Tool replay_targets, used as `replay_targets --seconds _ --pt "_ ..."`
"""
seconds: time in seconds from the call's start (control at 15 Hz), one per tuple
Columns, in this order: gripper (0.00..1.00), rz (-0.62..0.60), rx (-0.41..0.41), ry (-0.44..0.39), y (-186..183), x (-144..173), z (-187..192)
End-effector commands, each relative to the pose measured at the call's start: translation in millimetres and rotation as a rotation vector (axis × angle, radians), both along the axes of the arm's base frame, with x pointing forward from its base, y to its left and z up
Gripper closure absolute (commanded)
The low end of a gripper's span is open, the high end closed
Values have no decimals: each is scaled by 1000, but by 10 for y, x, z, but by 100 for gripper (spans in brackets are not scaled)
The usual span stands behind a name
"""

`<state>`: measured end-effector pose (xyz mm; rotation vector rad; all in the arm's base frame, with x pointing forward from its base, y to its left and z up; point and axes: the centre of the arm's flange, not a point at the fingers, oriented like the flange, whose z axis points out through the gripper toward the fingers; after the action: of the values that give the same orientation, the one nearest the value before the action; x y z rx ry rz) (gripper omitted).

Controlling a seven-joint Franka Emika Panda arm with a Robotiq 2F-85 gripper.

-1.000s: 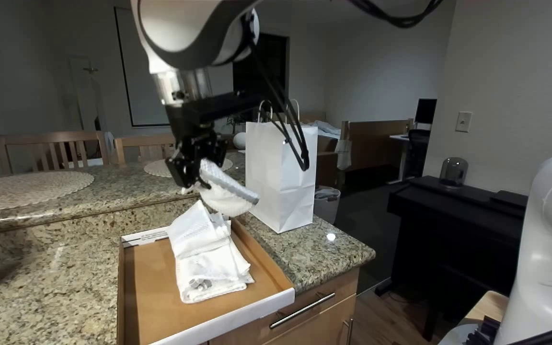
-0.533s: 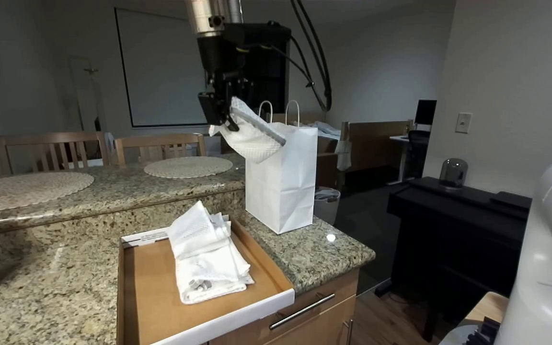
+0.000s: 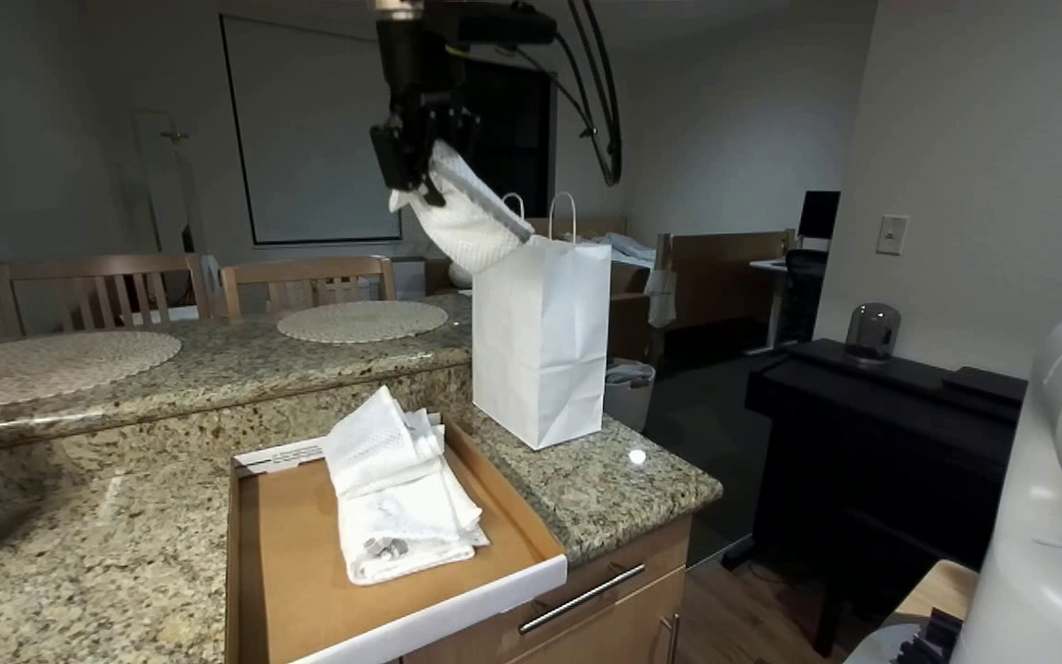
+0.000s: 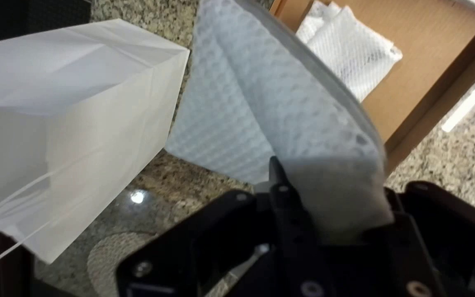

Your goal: Put two towels in the white bag, one at a time

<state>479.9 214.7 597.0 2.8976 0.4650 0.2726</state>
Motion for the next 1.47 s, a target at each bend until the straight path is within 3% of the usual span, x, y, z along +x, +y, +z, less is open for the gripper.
replay_targets --seconds 0.0,0.27,0.47,0.73,1.0,1.4 --pt "91 -77 64 -98 -448 146 698" --pt "91 -244 155 -266 -1252 521 1194" --pt "91 -374 236 -345 -1964 853 1233" --pt "92 -512 326 -348 -2694 1332 1006" --pt "92 -546 346 -295 -2733 1679 633" --pt "92 -606 365 -262 -2635 1892 352"
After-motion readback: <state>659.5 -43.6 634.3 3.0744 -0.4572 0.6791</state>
